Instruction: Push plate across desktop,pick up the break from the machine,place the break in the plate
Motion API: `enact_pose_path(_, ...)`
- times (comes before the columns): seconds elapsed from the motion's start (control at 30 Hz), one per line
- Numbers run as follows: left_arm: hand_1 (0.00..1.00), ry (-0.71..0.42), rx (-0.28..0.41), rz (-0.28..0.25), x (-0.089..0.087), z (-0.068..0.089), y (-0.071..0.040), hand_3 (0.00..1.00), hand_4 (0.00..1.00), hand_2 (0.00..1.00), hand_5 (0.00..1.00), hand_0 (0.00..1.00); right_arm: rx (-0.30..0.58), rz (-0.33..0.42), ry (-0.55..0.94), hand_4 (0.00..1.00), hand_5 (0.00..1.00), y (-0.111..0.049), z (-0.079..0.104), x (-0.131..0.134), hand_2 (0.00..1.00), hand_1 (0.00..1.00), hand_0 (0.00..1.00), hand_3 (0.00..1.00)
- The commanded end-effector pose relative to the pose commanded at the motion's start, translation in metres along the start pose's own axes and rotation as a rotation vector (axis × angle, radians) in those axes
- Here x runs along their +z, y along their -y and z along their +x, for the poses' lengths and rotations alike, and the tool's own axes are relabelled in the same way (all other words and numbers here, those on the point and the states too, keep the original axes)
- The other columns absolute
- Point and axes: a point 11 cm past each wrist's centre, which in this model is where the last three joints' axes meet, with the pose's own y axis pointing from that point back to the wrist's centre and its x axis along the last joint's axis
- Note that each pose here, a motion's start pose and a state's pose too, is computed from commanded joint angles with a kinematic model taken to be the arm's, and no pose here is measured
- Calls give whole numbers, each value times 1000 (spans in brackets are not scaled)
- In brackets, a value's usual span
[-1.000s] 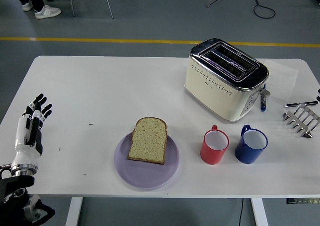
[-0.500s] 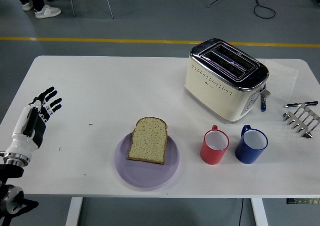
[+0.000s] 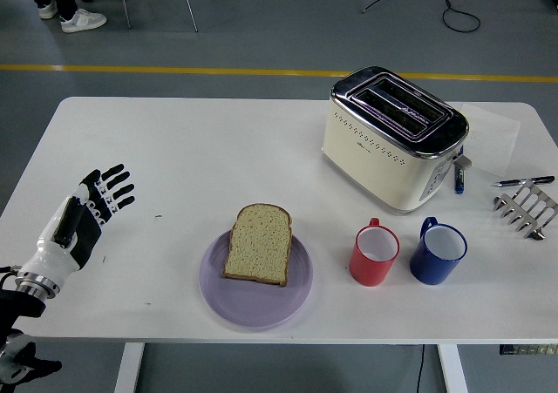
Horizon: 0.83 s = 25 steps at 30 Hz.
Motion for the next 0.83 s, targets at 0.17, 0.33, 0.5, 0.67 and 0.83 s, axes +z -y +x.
enact_pose_path(0.17, 905, -3, 1, 4, -1, 1, -1, 899, 597, 944, 998, 868, 5, -1, 2, 523, 621, -2, 4, -1, 779, 783, 850, 770)
enact_pose_path(0.33, 905, -8, 2, 2, 1, 2, -1, 897, 598, 942, 998, 869, -5, 2, 2, 519, 610, -2, 3, -3, 775, 782, 849, 767)
enact_pose_path(0.5, 904, -12, -11, -4, 6, 0, 0, 898, 598, 939, 998, 870, -8, 7, -4, 520, 609, -1, 4, -6, 775, 782, 851, 767)
enact_pose_path(0.67, 905, 1, -42, 11, 9, 0, -2, 903, 599, 939, 998, 877, -30, 2, -19, 520, 609, -1, 3, -8, 777, 782, 852, 768)
enact_pose_path(0.83, 905, 35, -115, 25, 14, -7, -2, 903, 599, 939, 998, 877, -58, -7, -100, 520, 609, -2, 6, -11, 777, 782, 852, 768)
